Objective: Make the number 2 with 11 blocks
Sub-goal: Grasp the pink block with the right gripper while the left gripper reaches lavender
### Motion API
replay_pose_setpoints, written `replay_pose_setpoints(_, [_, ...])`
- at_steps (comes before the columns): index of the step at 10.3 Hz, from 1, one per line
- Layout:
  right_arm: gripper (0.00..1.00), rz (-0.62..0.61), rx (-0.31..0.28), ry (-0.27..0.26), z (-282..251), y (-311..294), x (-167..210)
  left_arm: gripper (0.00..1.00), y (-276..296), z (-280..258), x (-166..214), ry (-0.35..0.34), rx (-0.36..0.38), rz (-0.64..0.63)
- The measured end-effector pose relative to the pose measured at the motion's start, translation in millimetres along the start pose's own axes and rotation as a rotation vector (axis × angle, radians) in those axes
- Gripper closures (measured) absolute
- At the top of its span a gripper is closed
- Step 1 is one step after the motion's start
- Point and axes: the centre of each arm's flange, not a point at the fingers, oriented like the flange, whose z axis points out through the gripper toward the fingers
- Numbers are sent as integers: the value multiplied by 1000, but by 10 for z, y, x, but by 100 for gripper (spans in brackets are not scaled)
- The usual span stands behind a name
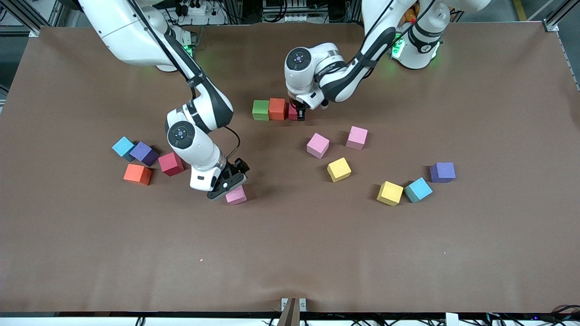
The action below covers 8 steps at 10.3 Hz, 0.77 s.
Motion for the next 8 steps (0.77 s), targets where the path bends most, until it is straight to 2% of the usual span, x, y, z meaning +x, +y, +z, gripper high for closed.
replay_pose_setpoints(4, [0, -12, -24, 28, -2, 88, 83, 38, 14, -11, -73, -10, -3, 4])
replay_pose_setpoints(8, [0, -2, -37, 40, 218, 175, 46, 38, 74, -28, -118, -21, -5, -2])
